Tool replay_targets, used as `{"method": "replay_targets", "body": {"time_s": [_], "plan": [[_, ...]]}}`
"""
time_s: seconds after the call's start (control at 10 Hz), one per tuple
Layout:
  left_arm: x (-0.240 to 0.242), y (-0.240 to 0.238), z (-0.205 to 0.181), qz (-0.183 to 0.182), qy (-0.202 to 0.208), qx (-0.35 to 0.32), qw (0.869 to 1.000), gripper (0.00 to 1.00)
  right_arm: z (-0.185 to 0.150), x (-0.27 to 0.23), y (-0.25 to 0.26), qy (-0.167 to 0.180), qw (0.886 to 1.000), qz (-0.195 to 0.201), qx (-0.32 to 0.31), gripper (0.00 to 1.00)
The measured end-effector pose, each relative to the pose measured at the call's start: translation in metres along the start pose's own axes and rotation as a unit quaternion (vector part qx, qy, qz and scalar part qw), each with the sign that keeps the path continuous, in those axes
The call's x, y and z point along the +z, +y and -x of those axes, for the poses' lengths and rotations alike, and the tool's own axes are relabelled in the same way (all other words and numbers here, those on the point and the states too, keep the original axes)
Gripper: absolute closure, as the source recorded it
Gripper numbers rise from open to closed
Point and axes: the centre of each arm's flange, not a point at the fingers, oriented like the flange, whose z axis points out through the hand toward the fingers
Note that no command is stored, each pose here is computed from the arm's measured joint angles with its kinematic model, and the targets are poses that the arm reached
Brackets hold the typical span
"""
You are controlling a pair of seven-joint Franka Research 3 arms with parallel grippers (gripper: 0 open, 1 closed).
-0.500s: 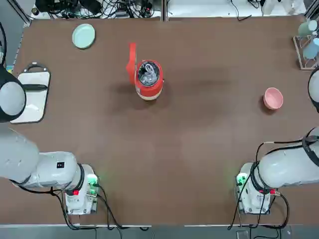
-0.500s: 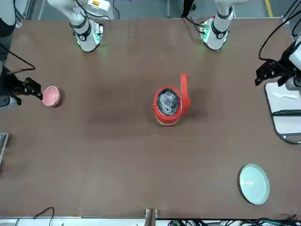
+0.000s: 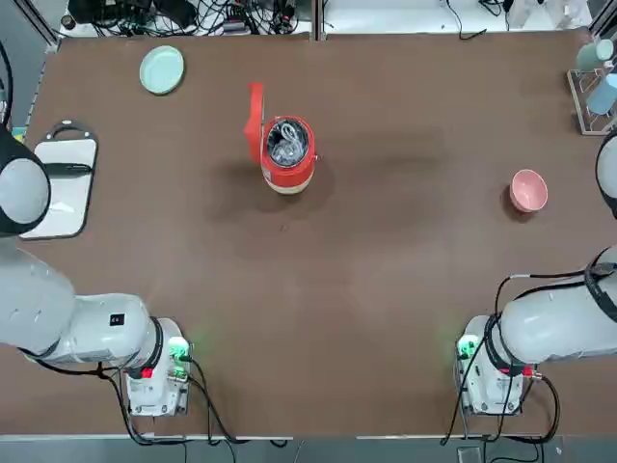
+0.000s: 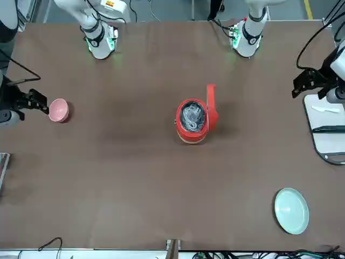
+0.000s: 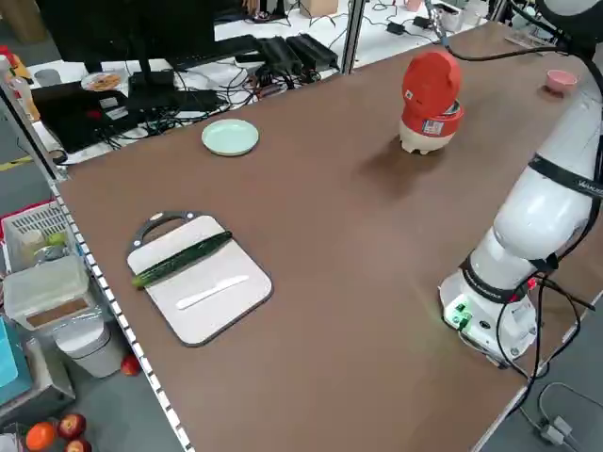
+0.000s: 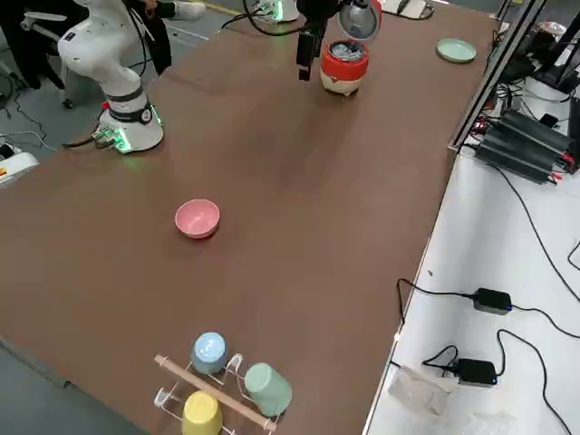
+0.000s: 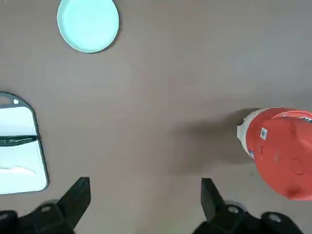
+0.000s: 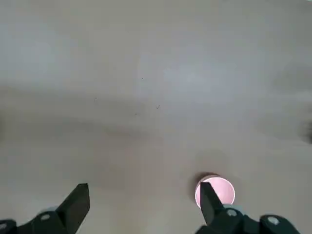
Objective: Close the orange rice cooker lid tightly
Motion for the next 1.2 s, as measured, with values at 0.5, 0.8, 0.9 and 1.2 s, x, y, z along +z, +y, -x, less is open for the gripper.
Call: {"method": "replay_targets", "body": {"time_s": [0.5, 0.8, 0.9, 1.2], "plan": [[0.047, 0.018, -0.015, 0.024, -0.026, 0.013, 0.999, 0.26, 0.004, 0.003, -0.009, -0.022, 1.000, -0.005, -0.007, 0.00], [0.073, 0.061, -0.015, 0.023, -0.045, -0.033, 0.998, 0.35, 0.005, 0.005, -0.028, -0.037, 0.998, -0.010, -0.051, 0.00], [0.083, 0.076, -0.015, 0.024, -0.042, -0.030, 0.998, 0.52, 0.004, 0.006, -0.036, -0.037, 0.996, -0.015, -0.079, 0.00], [0.121, 0.117, -0.007, 0.033, -0.058, -0.012, 0.998, 0.81, -0.006, 0.031, -0.055, -0.008, 0.970, -0.086, -0.226, 0.00]]}}
